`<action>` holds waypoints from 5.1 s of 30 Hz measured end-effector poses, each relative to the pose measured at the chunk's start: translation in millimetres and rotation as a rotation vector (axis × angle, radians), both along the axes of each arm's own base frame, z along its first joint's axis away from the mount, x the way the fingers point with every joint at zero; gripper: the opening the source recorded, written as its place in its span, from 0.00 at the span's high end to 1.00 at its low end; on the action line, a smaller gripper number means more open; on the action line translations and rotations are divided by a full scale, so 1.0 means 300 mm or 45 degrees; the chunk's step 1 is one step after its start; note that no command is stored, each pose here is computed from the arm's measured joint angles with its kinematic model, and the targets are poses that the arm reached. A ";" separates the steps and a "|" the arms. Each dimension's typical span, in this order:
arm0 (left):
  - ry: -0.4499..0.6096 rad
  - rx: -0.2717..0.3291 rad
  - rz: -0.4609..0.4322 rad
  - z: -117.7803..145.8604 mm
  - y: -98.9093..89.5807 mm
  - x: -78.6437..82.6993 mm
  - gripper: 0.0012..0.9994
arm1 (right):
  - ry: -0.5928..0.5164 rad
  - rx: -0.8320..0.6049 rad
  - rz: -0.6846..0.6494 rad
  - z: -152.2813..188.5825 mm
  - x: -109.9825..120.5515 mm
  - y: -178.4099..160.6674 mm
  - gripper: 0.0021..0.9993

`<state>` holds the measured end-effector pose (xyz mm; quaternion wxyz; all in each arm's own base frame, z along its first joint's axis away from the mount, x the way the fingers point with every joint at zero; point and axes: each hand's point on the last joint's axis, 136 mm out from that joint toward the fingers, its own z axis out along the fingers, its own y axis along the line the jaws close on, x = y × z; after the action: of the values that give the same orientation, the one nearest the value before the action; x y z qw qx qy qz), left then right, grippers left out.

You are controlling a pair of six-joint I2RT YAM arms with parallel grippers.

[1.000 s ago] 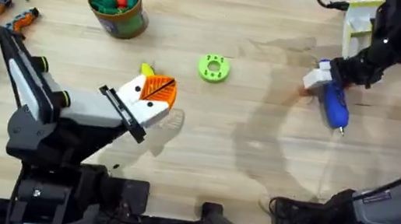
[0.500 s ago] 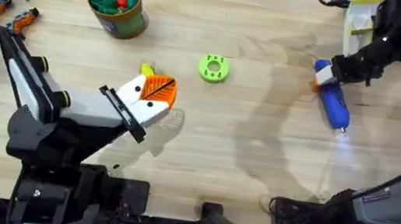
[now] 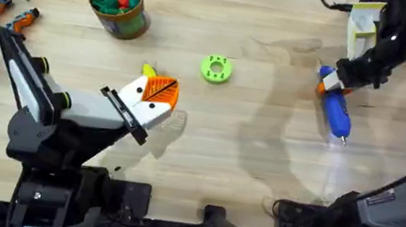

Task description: Pick up the gripper from the table and insert it into the empty holder that is missing its gripper. Then pick up a screw, insert it into the mounting hole, and use the screwdriver to tighten it. Finally, clean up the table by picking up the vegetable and placing it into the bucket.

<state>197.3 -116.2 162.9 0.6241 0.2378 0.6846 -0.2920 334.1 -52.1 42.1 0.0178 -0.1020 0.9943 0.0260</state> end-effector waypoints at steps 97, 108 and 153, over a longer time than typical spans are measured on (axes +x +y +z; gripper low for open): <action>0.000 0.000 -0.001 0.000 0.000 0.000 0.99 | -1.715 1.670 1.347 1.072 -0.442 1.478 0.97; 0.000 0.000 -0.001 0.000 0.000 0.000 0.99 | -1.681 1.650 1.329 1.052 -0.432 1.482 0.97; 0.000 0.000 -0.001 0.000 0.000 0.000 0.99 | -1.651 1.650 1.317 1.031 -0.429 1.495 0.97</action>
<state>197.2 -116.3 162.9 0.6240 0.2381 0.6845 -0.2922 205.5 396.4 351.5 0.5842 -0.4794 0.4259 0.4975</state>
